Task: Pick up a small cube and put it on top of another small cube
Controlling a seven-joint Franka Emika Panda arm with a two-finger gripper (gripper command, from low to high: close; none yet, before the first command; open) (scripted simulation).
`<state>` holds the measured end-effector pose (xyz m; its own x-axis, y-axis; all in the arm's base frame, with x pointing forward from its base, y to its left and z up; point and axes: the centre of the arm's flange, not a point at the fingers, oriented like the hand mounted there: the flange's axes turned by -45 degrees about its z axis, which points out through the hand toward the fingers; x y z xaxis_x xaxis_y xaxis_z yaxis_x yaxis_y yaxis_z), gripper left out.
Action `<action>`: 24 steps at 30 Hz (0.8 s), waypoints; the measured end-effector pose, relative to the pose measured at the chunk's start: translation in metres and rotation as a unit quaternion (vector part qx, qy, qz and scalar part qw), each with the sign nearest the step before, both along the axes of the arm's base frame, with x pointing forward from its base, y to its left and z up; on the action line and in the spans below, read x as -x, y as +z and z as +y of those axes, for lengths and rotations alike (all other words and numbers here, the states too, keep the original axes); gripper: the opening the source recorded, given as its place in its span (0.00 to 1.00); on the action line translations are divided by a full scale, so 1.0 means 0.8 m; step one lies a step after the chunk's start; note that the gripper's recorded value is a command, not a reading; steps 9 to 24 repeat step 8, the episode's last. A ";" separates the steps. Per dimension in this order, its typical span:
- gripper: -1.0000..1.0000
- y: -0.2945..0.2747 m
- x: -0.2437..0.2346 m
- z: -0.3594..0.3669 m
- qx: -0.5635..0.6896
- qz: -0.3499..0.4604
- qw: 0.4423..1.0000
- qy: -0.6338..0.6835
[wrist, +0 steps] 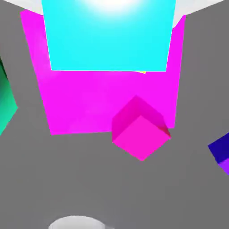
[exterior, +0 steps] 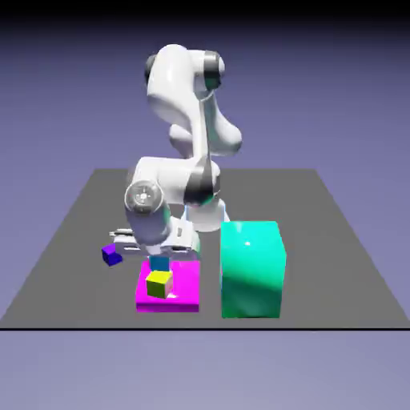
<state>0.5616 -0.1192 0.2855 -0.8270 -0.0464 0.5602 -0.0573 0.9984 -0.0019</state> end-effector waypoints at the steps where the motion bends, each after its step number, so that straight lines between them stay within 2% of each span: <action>1: 0.00 0.000 0.000 0.000 0.000 0.000 1.000 0.000; 5: 0.00 -0.077 0.035 -0.002 0.000 0.000 1.000 0.000; 6: 1.00 -0.077 0.035 -0.002 0.000 0.000 1.000 0.000; 24: 1.00 -0.077 0.035 -0.002 -0.001 0.000 1.000 -0.001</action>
